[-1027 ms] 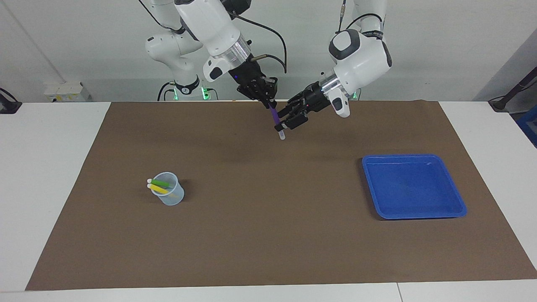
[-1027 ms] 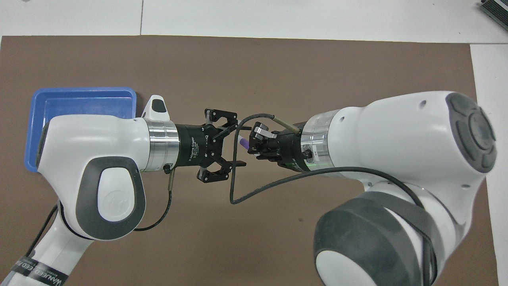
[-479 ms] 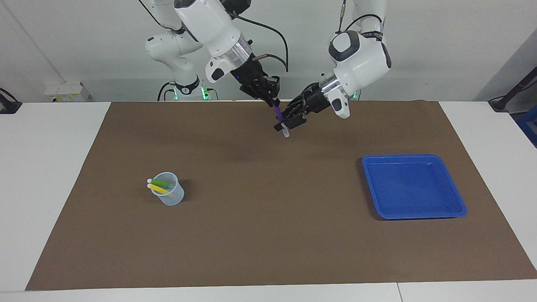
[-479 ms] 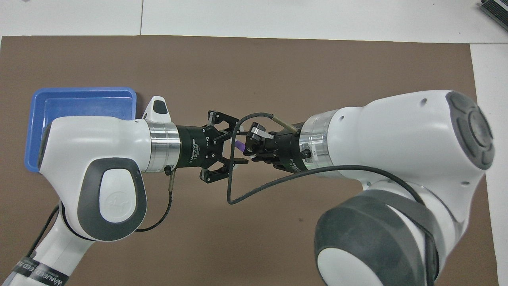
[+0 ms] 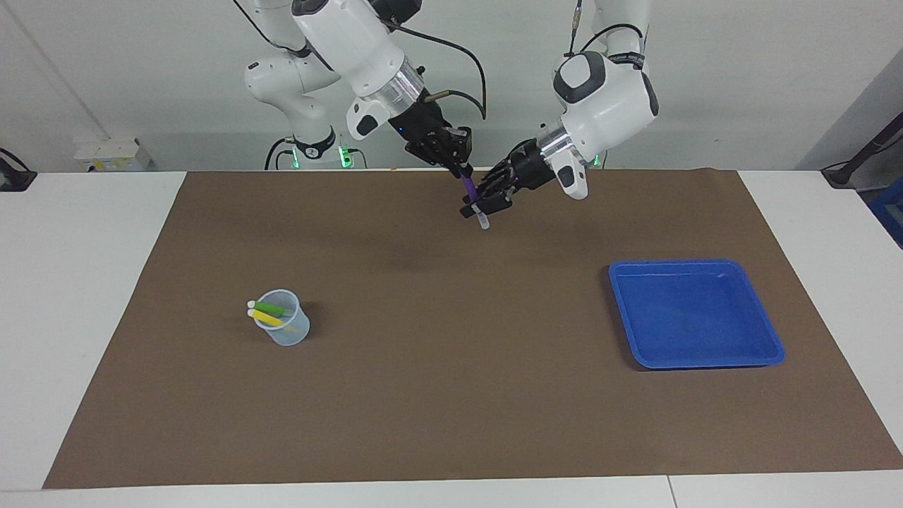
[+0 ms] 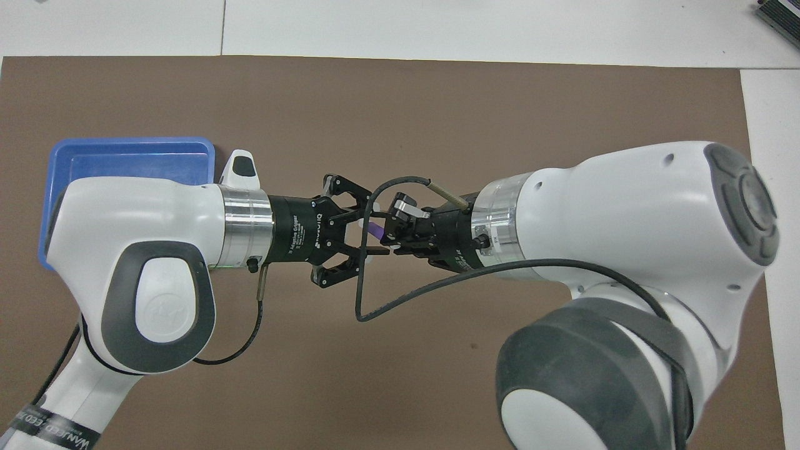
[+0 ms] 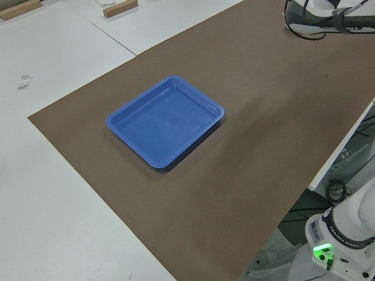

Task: Right arm passes pens to left for tray arrangement
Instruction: 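Close the left gripper on the purple pen held by the right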

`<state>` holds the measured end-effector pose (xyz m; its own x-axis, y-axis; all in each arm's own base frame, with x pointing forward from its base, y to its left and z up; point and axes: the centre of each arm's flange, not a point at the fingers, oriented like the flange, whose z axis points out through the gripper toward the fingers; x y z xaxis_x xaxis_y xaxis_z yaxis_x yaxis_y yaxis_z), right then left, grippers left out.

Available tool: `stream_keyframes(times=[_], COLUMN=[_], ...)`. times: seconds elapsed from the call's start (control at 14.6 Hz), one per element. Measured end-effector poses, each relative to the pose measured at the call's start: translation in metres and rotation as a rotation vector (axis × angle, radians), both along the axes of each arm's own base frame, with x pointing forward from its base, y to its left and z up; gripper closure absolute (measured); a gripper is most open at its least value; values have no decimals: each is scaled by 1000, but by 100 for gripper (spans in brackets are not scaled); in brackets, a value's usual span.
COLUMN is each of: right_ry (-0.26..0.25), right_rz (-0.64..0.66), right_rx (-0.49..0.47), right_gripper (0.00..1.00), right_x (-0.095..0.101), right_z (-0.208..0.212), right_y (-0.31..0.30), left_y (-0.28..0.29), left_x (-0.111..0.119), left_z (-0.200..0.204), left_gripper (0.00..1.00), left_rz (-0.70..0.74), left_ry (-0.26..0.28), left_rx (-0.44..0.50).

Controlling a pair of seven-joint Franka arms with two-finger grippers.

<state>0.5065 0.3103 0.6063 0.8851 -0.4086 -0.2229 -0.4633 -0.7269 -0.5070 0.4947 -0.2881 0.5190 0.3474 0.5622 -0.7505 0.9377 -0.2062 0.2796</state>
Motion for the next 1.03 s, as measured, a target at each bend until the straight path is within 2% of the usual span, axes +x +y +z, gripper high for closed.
stream_keyframes(times=[0.62, 0.82, 1.03], right_ry=[0, 1, 1], right_rz=[0, -1, -1], right_rx=[0, 0, 0], right_gripper=[82, 82, 82], right_x=[0, 0, 0], right_z=[0, 0, 0], right_y=[0, 0, 0], left_y=[5, 5, 5], left_x=[1, 0, 0], left_z=[1, 1, 2], left_gripper=[57, 83, 83], left_rz=[-2, -4, -4], left_ry=[10, 7, 7], left_rx=[-5, -5, -5])
